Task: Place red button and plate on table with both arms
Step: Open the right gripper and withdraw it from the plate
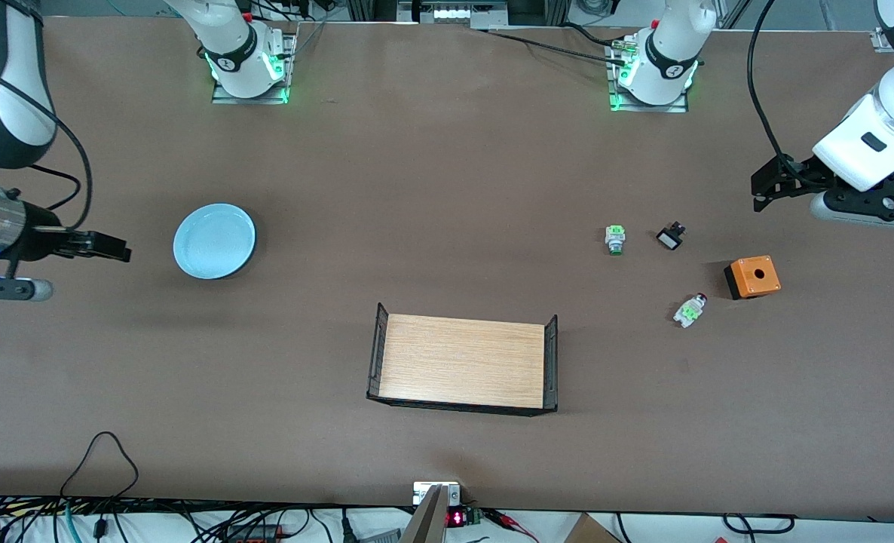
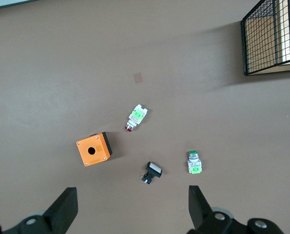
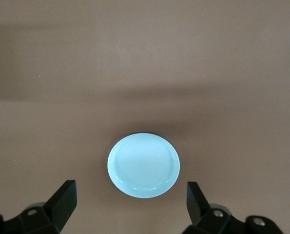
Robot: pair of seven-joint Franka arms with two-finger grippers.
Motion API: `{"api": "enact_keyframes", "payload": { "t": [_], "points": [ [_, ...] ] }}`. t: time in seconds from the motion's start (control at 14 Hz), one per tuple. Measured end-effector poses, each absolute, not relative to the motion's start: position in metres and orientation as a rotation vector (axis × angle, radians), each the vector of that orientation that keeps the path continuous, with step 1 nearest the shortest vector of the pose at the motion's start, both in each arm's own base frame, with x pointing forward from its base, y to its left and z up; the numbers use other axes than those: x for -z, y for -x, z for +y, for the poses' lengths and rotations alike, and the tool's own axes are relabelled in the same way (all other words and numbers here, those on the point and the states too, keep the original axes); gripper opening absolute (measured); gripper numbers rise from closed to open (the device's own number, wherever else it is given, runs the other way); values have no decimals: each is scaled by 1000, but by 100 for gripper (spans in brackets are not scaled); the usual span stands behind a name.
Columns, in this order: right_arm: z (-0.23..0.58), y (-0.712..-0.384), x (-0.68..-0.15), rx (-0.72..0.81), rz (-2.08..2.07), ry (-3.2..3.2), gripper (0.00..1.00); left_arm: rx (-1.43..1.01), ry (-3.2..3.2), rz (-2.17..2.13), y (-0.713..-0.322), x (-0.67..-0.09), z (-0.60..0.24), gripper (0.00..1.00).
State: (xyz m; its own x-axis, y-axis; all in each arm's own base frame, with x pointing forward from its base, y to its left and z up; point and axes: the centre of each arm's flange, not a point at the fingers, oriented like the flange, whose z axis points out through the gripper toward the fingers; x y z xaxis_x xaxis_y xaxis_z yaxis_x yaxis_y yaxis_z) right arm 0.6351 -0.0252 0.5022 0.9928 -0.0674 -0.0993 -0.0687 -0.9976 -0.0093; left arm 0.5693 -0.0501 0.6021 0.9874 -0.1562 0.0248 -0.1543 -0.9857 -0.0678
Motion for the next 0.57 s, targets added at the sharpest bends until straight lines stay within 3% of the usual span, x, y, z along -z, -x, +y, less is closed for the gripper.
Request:
{"api": "enact_keyframes", "payload": {
  "t": [0.57],
  "points": [
    [-66, -614, -578, -187, 211, 3158, 100, 54, 3065, 254, -569, -604, -55, 100]
  ]
}}
